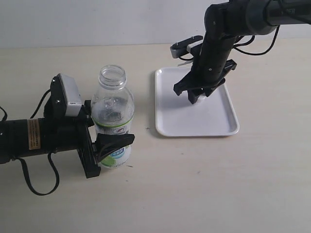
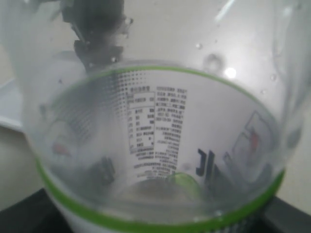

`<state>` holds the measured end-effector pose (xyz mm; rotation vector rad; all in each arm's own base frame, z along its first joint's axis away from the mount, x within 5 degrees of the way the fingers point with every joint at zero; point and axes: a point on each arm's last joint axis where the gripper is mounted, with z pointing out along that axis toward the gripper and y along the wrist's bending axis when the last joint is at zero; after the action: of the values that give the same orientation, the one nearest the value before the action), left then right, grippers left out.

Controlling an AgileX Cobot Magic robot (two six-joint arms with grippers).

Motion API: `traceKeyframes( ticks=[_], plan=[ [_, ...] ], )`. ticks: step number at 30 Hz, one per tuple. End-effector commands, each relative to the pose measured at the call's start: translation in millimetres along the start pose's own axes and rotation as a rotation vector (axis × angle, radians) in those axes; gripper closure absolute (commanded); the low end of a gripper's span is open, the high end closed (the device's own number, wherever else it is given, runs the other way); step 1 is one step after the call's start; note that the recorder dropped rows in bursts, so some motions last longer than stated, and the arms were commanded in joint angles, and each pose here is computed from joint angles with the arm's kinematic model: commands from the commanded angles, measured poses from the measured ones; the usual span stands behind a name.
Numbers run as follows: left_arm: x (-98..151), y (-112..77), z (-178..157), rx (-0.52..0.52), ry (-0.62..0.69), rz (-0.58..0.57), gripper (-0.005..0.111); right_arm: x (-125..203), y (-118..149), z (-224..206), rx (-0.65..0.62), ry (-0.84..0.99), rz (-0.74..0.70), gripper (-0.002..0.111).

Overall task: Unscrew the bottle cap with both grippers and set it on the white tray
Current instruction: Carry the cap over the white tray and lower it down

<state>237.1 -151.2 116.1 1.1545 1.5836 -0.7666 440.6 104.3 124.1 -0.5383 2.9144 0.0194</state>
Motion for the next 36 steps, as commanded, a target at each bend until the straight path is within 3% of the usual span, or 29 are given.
traceKeyframes(
  ticks=[1,6,24,29,36],
  plan=[
    [-5.7,-1.1,-0.3,-0.002,-0.052,-0.009,0.107,2.0,-3.0,6.5,0.004,0.014,-0.009,0.108],
    [-5.7,-1.1,-0.3,-0.002,-0.052,-0.009,0.107,1.7,-3.0,8.3,0.004,0.011,-0.016,0.102],
    [-5.7,-1.1,-0.3,-0.002,-0.052,-0.009,0.107,1.5,-3.1,8.3,0.004,0.009,-0.016,0.03],
    [-5.2,-1.0,-0.3,-0.003,-0.046,-0.009,0.107,2.3,-6.0,-0.6,0.037,0.017,-0.044,0.03],
    [0.6,0.1,-0.2,-0.015,0.016,-0.009,0.107,2.6,-15.1,-50.2,0.148,-0.017,-0.103,0.033]
  ],
)
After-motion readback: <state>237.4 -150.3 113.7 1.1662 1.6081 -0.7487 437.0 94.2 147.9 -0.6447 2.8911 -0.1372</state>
